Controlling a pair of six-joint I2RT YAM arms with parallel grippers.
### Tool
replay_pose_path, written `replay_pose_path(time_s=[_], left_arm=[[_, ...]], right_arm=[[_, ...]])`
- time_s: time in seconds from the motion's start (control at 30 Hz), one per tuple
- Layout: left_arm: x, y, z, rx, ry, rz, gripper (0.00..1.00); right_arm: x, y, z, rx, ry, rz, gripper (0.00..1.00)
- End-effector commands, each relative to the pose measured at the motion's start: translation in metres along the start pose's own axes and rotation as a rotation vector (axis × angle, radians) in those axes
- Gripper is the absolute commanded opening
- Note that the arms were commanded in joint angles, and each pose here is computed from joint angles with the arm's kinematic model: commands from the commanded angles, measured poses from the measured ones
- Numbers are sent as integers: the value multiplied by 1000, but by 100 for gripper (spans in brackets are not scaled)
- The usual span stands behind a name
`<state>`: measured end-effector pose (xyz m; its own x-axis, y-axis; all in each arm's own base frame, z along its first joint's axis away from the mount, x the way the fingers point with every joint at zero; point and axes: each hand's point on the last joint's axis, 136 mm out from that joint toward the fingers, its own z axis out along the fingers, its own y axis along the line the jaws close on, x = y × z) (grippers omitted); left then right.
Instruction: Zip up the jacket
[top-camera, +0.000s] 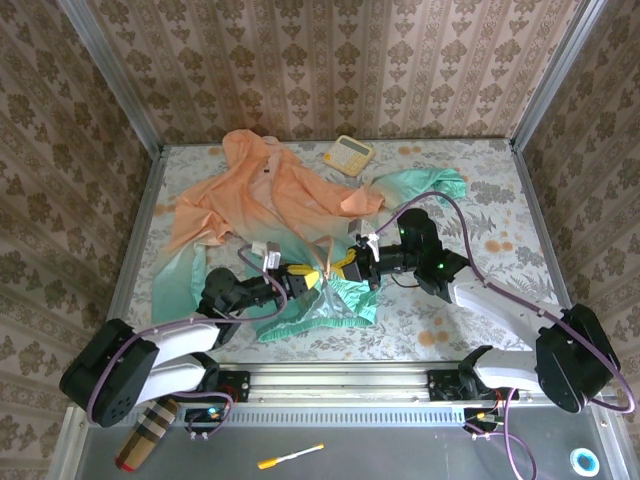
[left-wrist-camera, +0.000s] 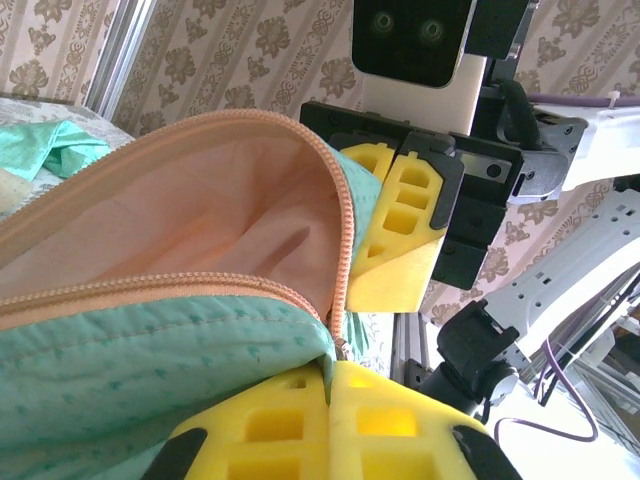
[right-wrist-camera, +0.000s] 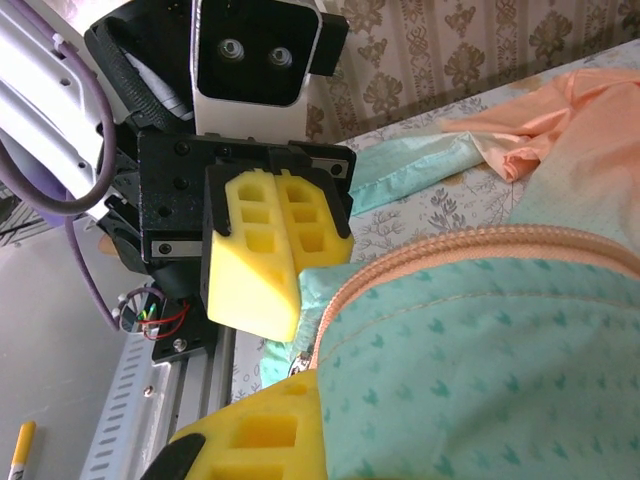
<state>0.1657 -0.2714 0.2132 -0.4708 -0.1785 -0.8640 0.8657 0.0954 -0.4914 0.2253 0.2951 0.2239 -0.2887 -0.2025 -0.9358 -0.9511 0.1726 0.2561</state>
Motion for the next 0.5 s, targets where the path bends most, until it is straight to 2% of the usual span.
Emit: replay_pose_path(time_s=[0.0, 0.47], left_arm=[[-3, -10, -3, 27, -22, 12, 0], [3, -10, 0, 15, -6, 6, 0]], right_arm=[[-12, -3, -5, 43, -43, -41, 0], [-18, -6, -6, 67, -85, -36, 0]])
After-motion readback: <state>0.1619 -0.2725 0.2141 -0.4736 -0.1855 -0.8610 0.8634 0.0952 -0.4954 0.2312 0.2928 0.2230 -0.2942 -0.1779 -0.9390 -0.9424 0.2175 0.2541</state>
